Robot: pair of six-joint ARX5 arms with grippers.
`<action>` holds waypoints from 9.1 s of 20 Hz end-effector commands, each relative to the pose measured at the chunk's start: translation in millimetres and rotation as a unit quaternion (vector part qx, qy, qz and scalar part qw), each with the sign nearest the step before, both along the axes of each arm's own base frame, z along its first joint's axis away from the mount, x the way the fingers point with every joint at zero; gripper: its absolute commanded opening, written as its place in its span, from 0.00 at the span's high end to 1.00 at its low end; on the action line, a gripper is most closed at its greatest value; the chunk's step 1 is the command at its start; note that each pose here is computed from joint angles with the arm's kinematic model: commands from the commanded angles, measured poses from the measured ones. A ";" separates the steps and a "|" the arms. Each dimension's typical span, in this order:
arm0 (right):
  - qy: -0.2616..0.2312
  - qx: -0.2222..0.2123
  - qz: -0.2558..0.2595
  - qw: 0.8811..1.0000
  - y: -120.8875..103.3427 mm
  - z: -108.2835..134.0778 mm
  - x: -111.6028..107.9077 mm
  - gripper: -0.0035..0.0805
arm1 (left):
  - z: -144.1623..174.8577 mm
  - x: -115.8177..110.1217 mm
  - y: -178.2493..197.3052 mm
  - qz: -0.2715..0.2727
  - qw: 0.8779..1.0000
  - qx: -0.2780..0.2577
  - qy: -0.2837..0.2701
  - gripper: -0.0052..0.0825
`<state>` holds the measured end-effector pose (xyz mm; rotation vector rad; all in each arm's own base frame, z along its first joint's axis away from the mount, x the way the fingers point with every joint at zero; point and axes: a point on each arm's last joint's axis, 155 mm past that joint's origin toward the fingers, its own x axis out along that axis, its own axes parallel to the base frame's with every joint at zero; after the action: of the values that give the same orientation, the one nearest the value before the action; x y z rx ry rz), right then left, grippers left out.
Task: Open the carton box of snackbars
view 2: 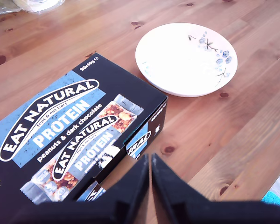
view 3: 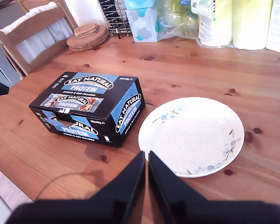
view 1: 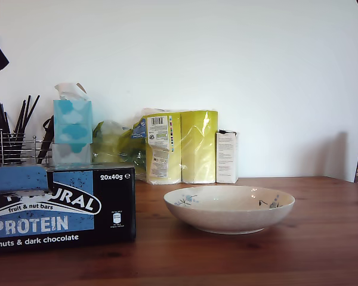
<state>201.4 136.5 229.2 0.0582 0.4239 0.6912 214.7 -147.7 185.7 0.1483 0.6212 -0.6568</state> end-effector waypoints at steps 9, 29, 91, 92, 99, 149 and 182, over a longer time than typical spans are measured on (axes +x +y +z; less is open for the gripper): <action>0.003 0.000 0.003 1.000 0.9 -0.6 -1.9 0.97 | -1.6 -0.8 -1.2 -0.008 1.000 0.004 -0.001 0.97; 0.026 -0.069 0.203 0.976 88.3 -37.1 -18.8 0.97 | -59.6 34.6 6.8 -0.178 0.943 0.278 -0.049 0.97; 0.056 -0.090 0.209 0.972 83.6 -53.2 -25.6 0.97 | -7.3 103.1 9.8 -0.097 0.948 0.300 -0.030 0.97; 0.055 -0.090 0.209 0.972 83.6 -53.1 -25.5 0.97 | -15.0 100.1 10.7 -0.104 0.951 0.292 -0.014 0.97; 0.055 -0.090 0.209 0.972 83.6 -53.2 -25.5 0.97 | -66.1 107.8 16.6 -0.125 0.947 0.290 0.054 0.97; 0.058 -0.089 0.208 0.972 83.6 -53.1 -25.6 0.97 | 12.8 241.2 92.1 0.135 0.933 0.196 -0.271 0.97; -0.112 -0.037 0.127 0.985 79.9 77.4 12.9 0.97 | -109.6 329.9 65.0 0.058 0.992 0.097 -0.059 0.97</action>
<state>214.3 214.7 307.8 -0.1413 0.2392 0.9165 550.4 -85.2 118.7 0.3542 0.4808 -0.4570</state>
